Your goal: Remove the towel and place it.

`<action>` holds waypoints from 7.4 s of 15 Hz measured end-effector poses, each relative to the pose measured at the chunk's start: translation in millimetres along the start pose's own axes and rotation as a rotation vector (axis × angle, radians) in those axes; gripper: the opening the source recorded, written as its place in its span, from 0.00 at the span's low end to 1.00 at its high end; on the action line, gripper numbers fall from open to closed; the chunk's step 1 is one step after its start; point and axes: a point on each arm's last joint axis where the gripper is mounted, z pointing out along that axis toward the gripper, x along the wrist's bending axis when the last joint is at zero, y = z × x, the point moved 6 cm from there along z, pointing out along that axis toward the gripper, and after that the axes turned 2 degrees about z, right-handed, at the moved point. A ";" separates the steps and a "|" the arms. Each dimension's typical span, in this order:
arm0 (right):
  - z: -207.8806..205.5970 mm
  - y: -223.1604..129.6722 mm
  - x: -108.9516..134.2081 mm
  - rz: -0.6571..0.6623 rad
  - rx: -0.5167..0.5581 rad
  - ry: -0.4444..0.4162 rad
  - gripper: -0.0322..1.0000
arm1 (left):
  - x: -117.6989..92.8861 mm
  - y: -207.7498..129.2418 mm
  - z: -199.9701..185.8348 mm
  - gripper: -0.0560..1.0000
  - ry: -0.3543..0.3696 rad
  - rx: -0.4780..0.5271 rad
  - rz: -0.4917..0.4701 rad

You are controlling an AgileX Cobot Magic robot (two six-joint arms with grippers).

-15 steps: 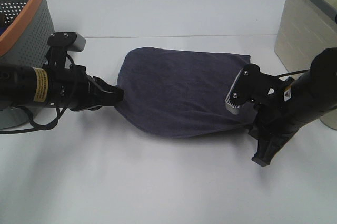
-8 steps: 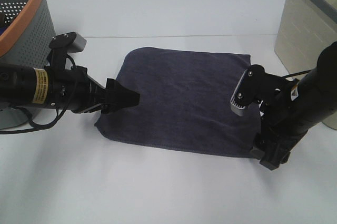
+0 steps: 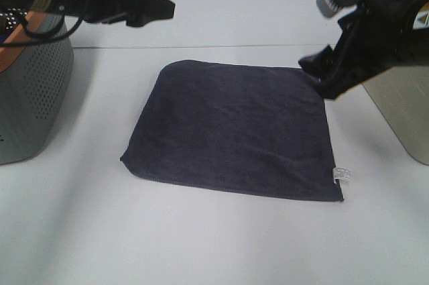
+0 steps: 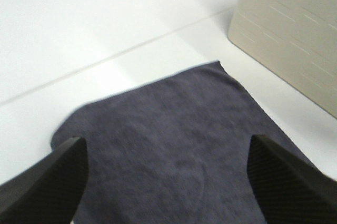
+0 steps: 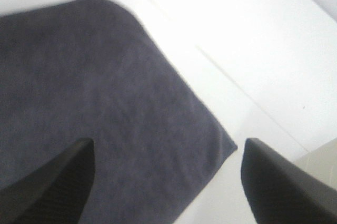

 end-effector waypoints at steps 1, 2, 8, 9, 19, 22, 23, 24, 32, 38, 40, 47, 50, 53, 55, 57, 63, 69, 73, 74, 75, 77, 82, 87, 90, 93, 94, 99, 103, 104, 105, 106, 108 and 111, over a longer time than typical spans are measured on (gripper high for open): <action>-3.9 25.1 -19.3 0.177 -0.073 -0.051 0.77 | 10.1 31.3 -5.3 0.79 0.073 -0.062 0.027; -7.1 41.1 -36.7 0.353 -0.119 -0.082 0.77 | 17.7 49.0 -11.4 0.78 0.131 -0.108 0.037; -43.8 124.4 -85.7 0.717 -0.221 0.045 0.77 | 72.3 116.1 -71.2 0.76 0.621 -0.328 0.058; -50.3 133.2 -80.4 0.582 -0.169 0.103 0.77 | 74.1 120.2 -80.5 0.74 0.668 -0.317 0.113; -47.3 70.7 -124.8 0.533 0.567 -0.183 0.72 | 106.2 83.3 -155.4 0.70 0.522 0.231 -0.222; -52.9 72.1 -125.8 0.534 0.563 -0.190 0.74 | 122.5 55.0 -183.6 0.81 0.544 0.372 -0.329; -57.9 74.1 -126.1 0.553 0.549 -0.196 0.75 | 120.6 51.1 -190.5 0.85 0.545 0.396 -0.344; -66.1 74.9 -125.2 0.565 0.537 -0.201 0.75 | 113.9 48.6 -197.3 0.87 0.539 0.411 -0.350; -161.2 2.2 -50.8 0.565 0.556 -0.086 0.75 | 28.0 -20.1 -259.9 0.88 0.557 0.375 -0.367; -202.0 -52.0 -4.9 0.577 0.361 -0.099 0.75 | -34.5 -98.7 -298.3 0.88 0.608 0.189 -0.295; -207.8 -67.1 8.9 0.590 0.328 -0.089 0.75 | -50.1 -121.0 -305.4 0.88 0.613 0.139 -0.275; -235.8 -92.5 41.1 0.602 0.158 -0.060 0.75 | -88.3 -157.4 -322.2 0.88 0.600 -0.049 -0.207; -247.6 -97.5 52.8 0.598 0.096 -0.034 0.75 | -99.9 -164.8 -330.9 0.88 0.608 -0.114 -0.164; -259.7 -97.7 54.7 0.586 0.008 -0.055 0.75 | -101.4 -165.7 -332.1 0.87 0.610 -0.131 -0.161; -263.8 -98.0 55.4 0.584 -0.020 -0.063 0.75 | -100.7 -166.2 -332.0 0.86 0.613 -0.131 -0.167; -263.8 -97.9 55.5 0.584 -0.020 -0.062 0.75 | -100.2 -166.4 -332.4 0.85 0.617 -0.131 -0.170; -263.8 -97.9 55.5 0.580 -0.020 -0.062 0.75 | -96.4 -167.9 -335.1 0.85 0.648 -0.130 -0.189; -263.7 -97.7 55.8 0.584 -0.020 -0.062 0.75 | -96.1 -168.0 -335.4 0.85 0.650 -0.129 -0.189; -263.5 -99.7 51.8 0.642 0.000 -0.158 0.75 | -96.1 -168.0 -335.4 0.85 0.650 -0.130 -0.190; -263.4 -99.4 52.1 0.647 0.000 -0.158 0.75 | -96.1 -168.0 -335.4 0.85 0.650 -0.130 -0.192; -263.4 -99.4 52.1 0.647 0.000 -0.158 0.75 | -96.1 -168.0 -335.4 0.85 0.650 -0.130 -0.192; -263.4 -99.4 52.2 0.648 0.000 -0.158 0.75 | -96.1 -168.0 -335.4 0.85 0.650 -0.130 -0.192; -263.4 -99.3 52.3 0.648 -0.001 -0.157 0.75 | -96.1 -168.0 -335.4 0.85 0.650 -0.130 -0.192; -263.4 -99.3 52.3 0.648 -0.001 -0.157 0.75 | -96.1 -168.0 -335.4 0.85 0.650 -0.130 -0.192; -263.4 -99.3 52.3 0.648 -0.001 -0.157 0.75 | -96.1 -168.0 -335.4 0.85 0.650 -0.130 -0.192; -263.4 -99.3 52.3 0.648 -0.001 -0.157 0.75 | -98.7 -168.1 -334.3 0.85 0.602 -0.123 -0.166; -263.4 -99.3 52.3 0.648 -0.001 -0.157 0.75 | -100.2 -168.1 -333.7 0.85 0.575 -0.119 -0.152; -263.4 -99.3 52.3 0.648 -0.001 -0.157 0.75 | -101.2 -168.1 -333.4 0.85 0.556 -0.116 -0.142; -263.4 -99.3 52.3 0.648 -0.001 -0.157 0.75 | -101.2 -168.1 -333.4 0.85 0.556 -0.116 -0.142; -263.4 -99.3 52.3 0.648 -0.001 -0.157 0.75 | -101.2 -168.1 -333.4 0.85 0.556 -0.116 -0.142; -263.4 -99.3 52.3 0.648 -0.001 -0.157 0.75 | -101.2 -168.1 -333.4 0.85 0.556 -0.116 -0.142; -263.4 -99.3 52.3 0.648 -0.001 -0.157 0.75 | -101.2 -168.1 -333.4 0.85 0.556 -0.116 -0.142; -263.4 -99.3 52.3 0.647 -0.001 -0.157 0.75 | -101.2 -168.1 -333.4 0.85 0.556 -0.116 -0.142; -263.4 -99.3 52.3 0.647 -0.001 -0.157 0.75 | -101.2 -168.1 -333.4 0.85 0.556 -0.116 -0.142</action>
